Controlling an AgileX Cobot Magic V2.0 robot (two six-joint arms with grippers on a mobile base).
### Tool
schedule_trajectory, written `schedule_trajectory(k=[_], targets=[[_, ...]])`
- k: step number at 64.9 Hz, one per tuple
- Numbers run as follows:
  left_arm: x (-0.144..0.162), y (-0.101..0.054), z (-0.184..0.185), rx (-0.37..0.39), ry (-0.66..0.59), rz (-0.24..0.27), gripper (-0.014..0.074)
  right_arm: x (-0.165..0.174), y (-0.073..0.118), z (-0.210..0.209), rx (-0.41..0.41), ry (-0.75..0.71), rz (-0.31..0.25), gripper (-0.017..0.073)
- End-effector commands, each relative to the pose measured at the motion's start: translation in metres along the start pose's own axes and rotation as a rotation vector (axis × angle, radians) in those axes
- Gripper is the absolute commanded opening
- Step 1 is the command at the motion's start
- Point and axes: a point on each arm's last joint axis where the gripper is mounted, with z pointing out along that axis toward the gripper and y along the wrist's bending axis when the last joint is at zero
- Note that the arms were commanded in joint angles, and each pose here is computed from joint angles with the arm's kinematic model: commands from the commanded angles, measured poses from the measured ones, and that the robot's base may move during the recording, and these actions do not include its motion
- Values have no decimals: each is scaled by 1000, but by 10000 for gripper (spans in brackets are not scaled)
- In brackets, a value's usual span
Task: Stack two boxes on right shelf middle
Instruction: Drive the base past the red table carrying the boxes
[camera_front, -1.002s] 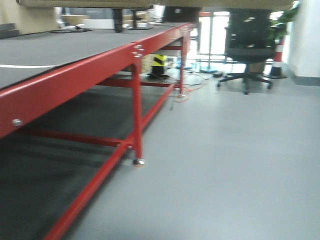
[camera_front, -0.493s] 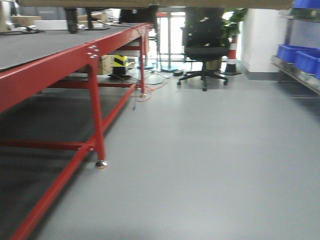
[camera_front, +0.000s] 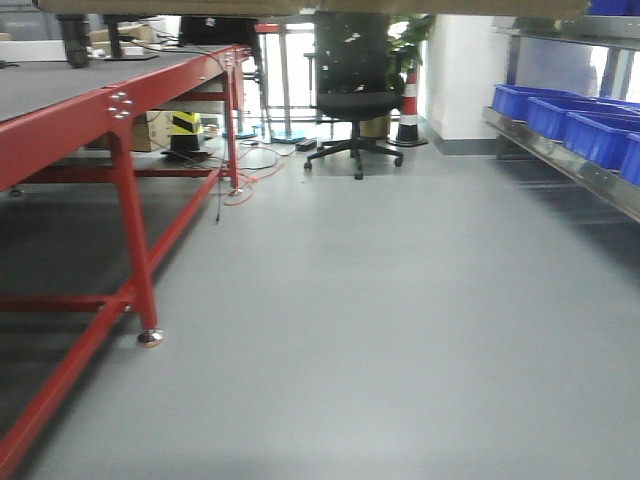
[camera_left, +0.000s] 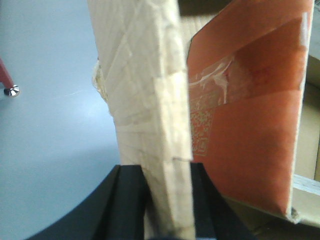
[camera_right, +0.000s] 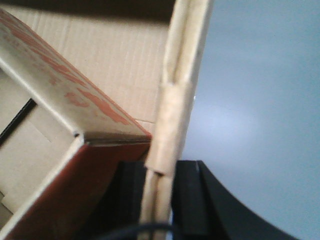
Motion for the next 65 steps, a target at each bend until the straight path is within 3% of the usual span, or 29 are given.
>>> schedule_trajectory(k=[1, 65], targets=[[-6, -1, -12, 17, -75, 4, -111, -5, -4, -6, 36, -54, -18, -162], [-6, -1, -12, 10, -76, 6, -111, -5, -4, -6, 36, -54, -18, -162]])
